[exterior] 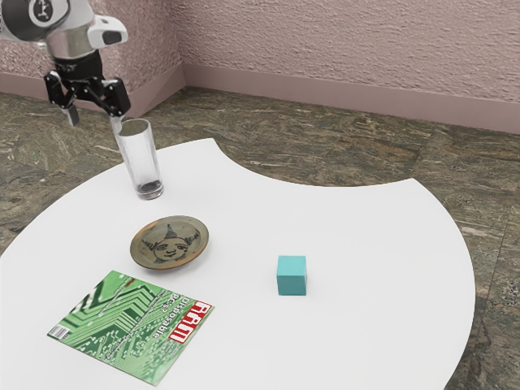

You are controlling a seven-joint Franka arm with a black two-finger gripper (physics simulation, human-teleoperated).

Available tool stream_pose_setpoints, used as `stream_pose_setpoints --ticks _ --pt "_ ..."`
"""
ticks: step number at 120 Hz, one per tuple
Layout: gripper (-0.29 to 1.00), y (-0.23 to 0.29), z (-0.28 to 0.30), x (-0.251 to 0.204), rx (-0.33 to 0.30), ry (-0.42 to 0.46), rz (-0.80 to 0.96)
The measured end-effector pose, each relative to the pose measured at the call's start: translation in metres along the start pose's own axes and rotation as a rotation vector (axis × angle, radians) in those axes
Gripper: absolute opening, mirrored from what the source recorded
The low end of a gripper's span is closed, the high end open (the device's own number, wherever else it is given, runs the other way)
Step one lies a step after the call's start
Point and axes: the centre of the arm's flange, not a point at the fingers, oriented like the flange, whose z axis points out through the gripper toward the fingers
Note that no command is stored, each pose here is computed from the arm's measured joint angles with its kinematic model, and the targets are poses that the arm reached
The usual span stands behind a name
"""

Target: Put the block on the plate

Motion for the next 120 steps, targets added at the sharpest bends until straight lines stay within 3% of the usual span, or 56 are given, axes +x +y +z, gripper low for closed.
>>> stream_pose_setpoints --ticks 24,38,46,62,77,90,120 --pt "0.7 0.006 0.014 0.009 0.016 -0.013 -0.031" --pt "0.7 0.034 0.073 0.034 0.03 -0.088 -0.021" --pt "0.7 0.069 0.11 0.045 0.006 -0.128 -0.003" --pt "0.7 0.206 0.163 0.033 -0.046 -0.161 0.113" --pt "0.7 0.277 0.217 0.028 -0.085 -0.176 0.089" --pt "0.7 0.305 0.239 0.026 -0.116 -0.172 0.011" --pt "0.7 0.33 0.294 0.043 -0.115 -0.146 -0.157"
